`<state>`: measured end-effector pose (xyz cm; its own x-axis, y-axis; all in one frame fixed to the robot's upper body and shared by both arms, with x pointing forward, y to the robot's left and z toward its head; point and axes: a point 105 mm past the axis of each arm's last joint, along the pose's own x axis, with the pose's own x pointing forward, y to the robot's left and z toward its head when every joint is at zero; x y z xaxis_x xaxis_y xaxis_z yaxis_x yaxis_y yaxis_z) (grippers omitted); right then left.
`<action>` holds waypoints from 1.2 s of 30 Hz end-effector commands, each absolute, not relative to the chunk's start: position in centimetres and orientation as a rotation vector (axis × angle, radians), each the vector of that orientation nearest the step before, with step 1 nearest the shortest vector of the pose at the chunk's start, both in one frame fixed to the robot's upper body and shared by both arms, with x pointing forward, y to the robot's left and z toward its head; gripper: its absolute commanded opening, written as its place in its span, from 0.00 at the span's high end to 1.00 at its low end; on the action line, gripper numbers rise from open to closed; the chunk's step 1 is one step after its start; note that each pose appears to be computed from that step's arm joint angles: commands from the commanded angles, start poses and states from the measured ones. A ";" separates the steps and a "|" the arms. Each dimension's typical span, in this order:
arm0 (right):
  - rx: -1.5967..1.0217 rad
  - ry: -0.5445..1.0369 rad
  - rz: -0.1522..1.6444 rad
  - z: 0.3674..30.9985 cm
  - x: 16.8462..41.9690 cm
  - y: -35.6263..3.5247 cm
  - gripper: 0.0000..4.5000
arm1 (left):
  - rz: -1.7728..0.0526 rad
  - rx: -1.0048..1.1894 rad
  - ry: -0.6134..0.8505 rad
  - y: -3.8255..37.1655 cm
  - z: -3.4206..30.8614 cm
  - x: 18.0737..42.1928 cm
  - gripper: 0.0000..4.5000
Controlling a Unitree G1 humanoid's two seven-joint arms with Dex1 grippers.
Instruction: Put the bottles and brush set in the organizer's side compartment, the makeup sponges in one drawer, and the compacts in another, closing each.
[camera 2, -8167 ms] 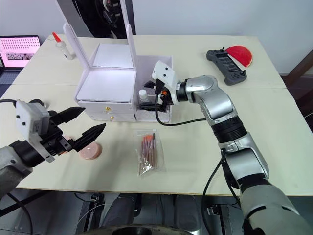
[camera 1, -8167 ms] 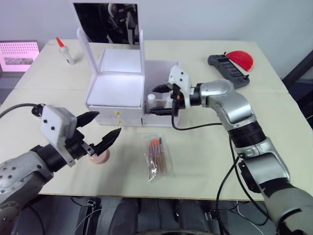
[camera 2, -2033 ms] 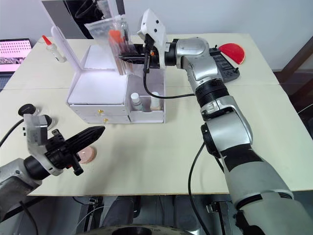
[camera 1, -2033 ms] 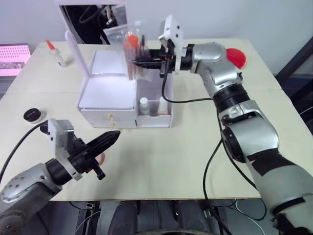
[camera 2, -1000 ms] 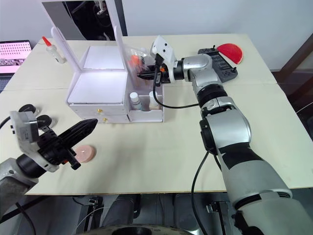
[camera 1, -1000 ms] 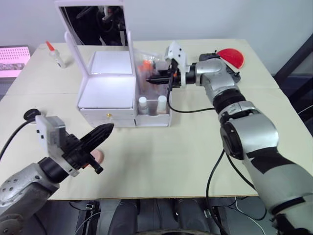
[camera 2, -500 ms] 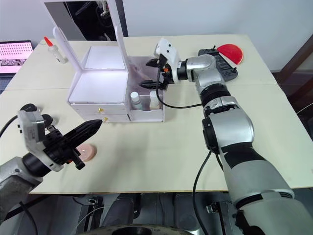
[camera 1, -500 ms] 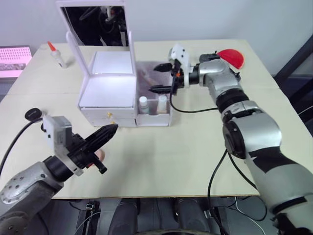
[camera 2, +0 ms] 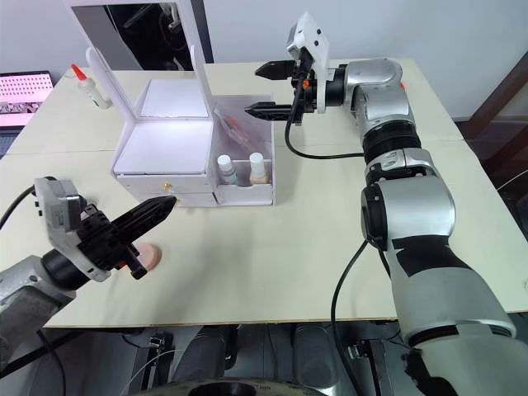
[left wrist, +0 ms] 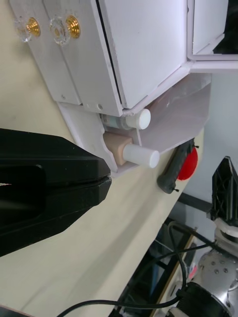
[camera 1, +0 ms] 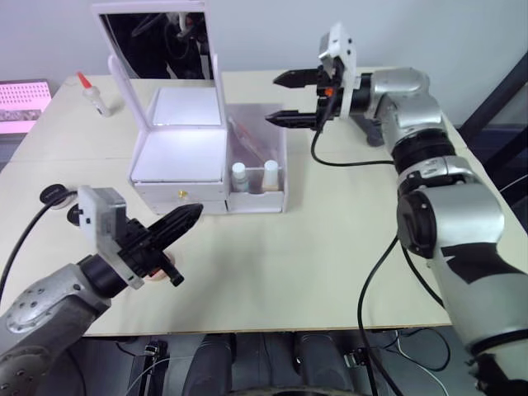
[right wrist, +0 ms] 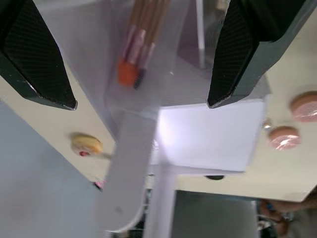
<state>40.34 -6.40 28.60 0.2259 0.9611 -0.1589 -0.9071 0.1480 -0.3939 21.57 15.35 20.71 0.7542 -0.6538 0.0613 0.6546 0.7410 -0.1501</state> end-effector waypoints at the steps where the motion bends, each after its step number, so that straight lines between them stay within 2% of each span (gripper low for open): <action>1: -0.519 -0.181 1.391 29.2 39.2 -5.0 0.06 | -0.693 -0.139 -0.048 16.2 21.7 21.5 1.00; 3: -0.571 -0.203 1.361 29.0 39.2 -3.6 0.19 | -0.677 -0.128 -0.042 16.8 21.7 21.4 1.00; 6: -0.591 -0.221 1.363 28.6 38.9 -1.8 0.54 | -0.670 -0.115 -0.035 17.2 21.6 21.4 1.00; 10: -0.652 -0.171 1.365 26.4 39.2 -0.4 0.99 | -0.659 -0.100 -0.043 17.5 21.8 21.6 1.00; 18: -0.757 -0.112 1.298 24.5 40.6 0.8 0.99 | -0.634 -0.085 -0.064 18.0 22.3 21.4 1.00; 26: -0.832 -0.101 1.058 25.6 43.5 -0.4 0.99 | -0.609 -0.088 -0.105 18.3 23.2 20.6 1.00; 32: -0.925 -0.126 0.924 26.1 44.7 -1.1 0.99 | -0.608 -0.088 -0.105 18.4 23.2 20.5 1.00; 36: -1.096 -0.110 0.782 25.9 46.0 -2.8 0.99 | -0.610 -0.085 -0.104 18.5 23.1 20.6 1.00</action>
<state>45.59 -2.26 24.01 0.6833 0.6509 -0.3307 -0.5978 0.2387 -0.7653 20.81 18.37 22.11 0.8176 -0.5699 0.0816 0.5754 0.8135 -0.0846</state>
